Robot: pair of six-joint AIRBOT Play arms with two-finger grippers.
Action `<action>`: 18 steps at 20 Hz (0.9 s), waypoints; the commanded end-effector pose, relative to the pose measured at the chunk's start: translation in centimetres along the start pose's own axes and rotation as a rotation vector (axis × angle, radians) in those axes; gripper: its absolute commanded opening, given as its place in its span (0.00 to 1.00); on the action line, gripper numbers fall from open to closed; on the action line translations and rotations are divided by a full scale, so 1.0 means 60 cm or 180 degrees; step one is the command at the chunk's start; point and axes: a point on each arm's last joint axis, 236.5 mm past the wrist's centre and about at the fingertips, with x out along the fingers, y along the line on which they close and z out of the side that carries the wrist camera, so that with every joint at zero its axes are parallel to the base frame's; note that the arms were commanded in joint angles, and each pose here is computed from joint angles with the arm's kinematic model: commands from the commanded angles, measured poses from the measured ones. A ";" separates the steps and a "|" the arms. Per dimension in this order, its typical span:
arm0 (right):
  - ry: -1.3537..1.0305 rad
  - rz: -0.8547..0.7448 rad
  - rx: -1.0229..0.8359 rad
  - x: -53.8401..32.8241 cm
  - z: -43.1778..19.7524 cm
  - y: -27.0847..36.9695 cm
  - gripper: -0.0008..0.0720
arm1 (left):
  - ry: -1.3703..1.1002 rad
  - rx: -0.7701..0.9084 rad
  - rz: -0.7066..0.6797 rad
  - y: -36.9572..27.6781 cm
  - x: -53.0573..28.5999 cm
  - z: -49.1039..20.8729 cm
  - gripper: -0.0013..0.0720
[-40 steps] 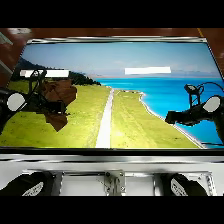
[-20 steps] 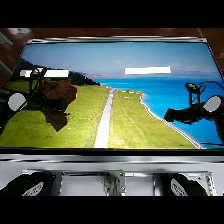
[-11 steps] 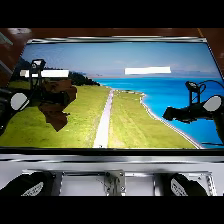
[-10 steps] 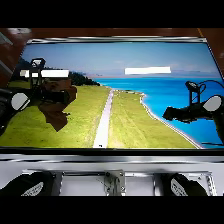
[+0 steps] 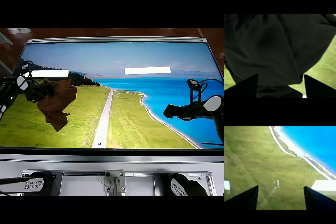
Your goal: Fold the shirts.
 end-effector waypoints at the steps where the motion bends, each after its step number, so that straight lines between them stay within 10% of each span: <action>1: -0.0078 -0.0029 -0.0009 0.000 0.010 -0.003 0.96 | 0.0463 -0.0362 -0.0030 0.027 0.097 -0.021 0.99; 6: -0.0077 -0.0015 0.0018 0.000 0.010 -0.002 0.96 | 0.0755 -0.0471 -0.0066 0.018 0.161 -0.050 0.97; 9: -0.0064 -0.0011 0.0088 0.000 0.008 -0.001 0.96 | 0.0786 -0.0447 -0.0079 0.015 0.160 -0.053 0.12; 18: 0.0017 -0.0344 -0.0141 -0.034 0.013 -0.035 0.95 | -0.0050 0.1146 -0.1033 -0.256 -0.154 -0.027 0.07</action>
